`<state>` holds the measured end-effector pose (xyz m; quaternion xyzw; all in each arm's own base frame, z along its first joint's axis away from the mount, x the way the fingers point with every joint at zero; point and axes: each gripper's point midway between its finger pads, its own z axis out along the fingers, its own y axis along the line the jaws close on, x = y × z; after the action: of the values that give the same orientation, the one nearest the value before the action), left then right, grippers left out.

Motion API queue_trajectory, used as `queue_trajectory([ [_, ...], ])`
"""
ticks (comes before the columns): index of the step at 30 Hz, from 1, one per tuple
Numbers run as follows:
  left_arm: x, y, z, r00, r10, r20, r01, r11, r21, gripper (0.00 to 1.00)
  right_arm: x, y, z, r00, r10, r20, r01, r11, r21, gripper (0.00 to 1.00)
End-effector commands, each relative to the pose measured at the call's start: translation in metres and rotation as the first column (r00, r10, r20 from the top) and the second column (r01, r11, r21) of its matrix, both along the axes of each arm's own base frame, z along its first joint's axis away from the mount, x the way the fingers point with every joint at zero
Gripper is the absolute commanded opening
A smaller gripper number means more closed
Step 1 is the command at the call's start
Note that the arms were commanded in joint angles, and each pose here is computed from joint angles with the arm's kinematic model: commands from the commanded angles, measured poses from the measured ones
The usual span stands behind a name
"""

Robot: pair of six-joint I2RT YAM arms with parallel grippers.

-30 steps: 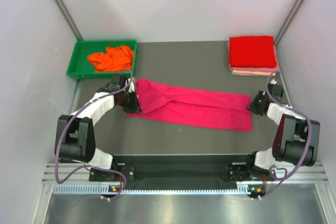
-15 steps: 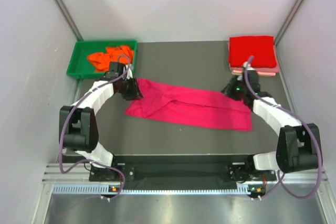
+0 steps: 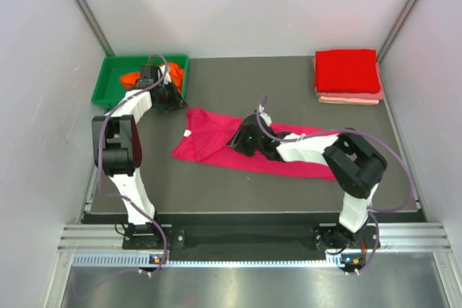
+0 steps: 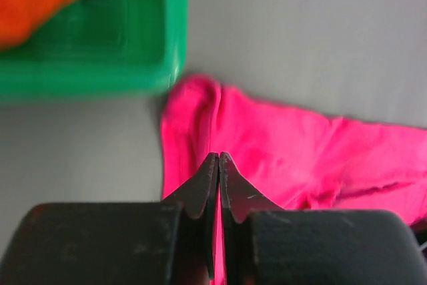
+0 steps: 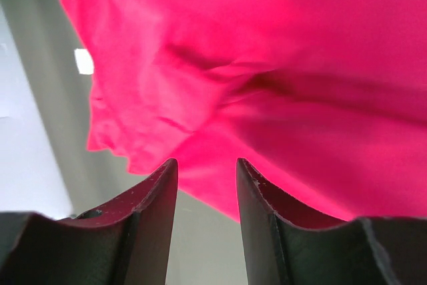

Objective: Fold and stack the t-shirts
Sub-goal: Fold the tshirt

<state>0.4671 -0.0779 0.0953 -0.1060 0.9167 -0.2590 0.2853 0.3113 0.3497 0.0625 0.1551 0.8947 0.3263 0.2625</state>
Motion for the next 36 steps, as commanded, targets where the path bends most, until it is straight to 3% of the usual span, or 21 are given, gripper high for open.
queue_trajectory([
  [1,0.034,-0.008,0.009,0.994,-0.040,0.097,0.043,0.999,-0.024,0.04,0.014,0.048,0.032,0.994,-0.104,0.029,0.098,0.983,0.157,0.41],
  [6,0.044,-0.015,-0.001,0.992,-0.062,0.106,0.069,0.995,-0.067,0.02,0.010,0.061,0.018,0.989,-0.147,0.001,0.144,0.974,0.172,0.40],
  [22,0.053,-0.008,-0.044,0.998,-0.062,0.028,0.062,0.998,-0.014,0.01,0.011,0.084,-0.005,0.984,-0.173,-0.031,0.176,0.972,0.154,0.34],
  [29,0.053,-0.007,-0.043,0.997,-0.065,0.030,0.066,0.998,-0.007,0.01,0.009,0.076,-0.010,0.980,-0.196,-0.038,0.199,0.974,0.104,0.38],
  [36,0.053,-0.003,-0.039,0.998,-0.062,0.033,0.061,0.998,0.022,0.01,0.009,0.078,-0.013,0.979,-0.201,-0.035,0.203,0.975,0.086,0.33],
])
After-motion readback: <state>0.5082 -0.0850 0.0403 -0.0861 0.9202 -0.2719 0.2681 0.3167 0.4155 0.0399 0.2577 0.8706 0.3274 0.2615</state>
